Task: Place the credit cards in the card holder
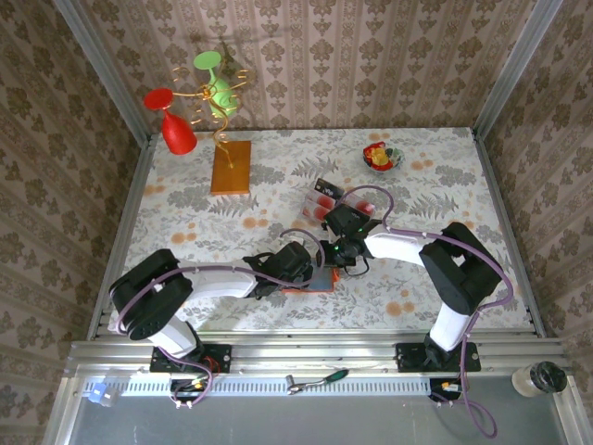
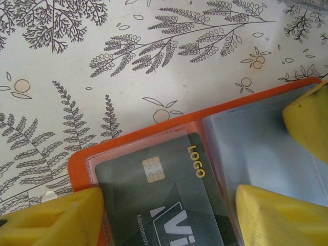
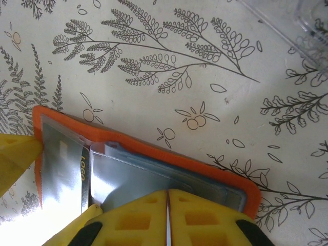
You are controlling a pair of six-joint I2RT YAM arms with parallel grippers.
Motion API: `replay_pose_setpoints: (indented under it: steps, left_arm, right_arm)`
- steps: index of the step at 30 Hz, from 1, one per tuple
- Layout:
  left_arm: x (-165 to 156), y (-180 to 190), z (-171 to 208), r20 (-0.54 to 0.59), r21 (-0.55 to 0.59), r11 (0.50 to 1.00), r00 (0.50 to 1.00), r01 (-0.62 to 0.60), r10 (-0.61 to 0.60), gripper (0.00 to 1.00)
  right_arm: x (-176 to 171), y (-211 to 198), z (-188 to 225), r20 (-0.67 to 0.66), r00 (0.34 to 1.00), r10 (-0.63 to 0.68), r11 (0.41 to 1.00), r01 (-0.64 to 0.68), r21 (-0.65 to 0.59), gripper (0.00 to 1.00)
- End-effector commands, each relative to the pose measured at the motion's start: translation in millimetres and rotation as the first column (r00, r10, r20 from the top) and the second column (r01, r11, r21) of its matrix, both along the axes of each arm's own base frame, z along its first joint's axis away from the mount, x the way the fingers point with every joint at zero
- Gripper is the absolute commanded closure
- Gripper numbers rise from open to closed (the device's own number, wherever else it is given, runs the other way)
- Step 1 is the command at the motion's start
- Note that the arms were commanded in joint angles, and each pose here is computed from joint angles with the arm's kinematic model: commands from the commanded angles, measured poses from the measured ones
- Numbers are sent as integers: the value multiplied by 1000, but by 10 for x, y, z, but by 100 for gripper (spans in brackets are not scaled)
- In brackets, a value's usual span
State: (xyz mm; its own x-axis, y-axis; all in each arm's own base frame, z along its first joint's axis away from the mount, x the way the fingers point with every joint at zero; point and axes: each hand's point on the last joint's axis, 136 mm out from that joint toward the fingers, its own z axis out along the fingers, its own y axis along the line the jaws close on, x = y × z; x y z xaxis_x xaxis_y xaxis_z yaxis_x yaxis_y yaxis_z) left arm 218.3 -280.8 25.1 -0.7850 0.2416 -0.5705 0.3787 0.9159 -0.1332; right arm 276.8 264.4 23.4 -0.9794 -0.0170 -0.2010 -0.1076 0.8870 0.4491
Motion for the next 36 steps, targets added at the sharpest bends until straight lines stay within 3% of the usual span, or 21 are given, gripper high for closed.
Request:
replay_pose_setpoints:
  steps: [1,5,10,29,36]
  left_arm:
    - [-93,67,-181,-35,60,998,999,27,-24,34]
    - [-102,73,-195,-36,61,998,999,23,-21,34]
    - [-101,80,-207,-36,65,998,999,20,-18,34]
    - [-109,76,-199,-30,66,998,999,17,-15,35]
    - [-100,73,-176,-25,63,998,1000,15,-14,35]
  right_arm:
    - [15,51,118,-2,1000,-7,1000,7,23,80]
    - [51,-11,233,30,999,-39,999,38,32,67]
    - [33,-56,213,29,998,-59,998,58,32,59]
    - [-12,57,27,-49,996,-80,991,84,100,54]
    - [-1,94,171,-37,996,-79,986,84,146,59]
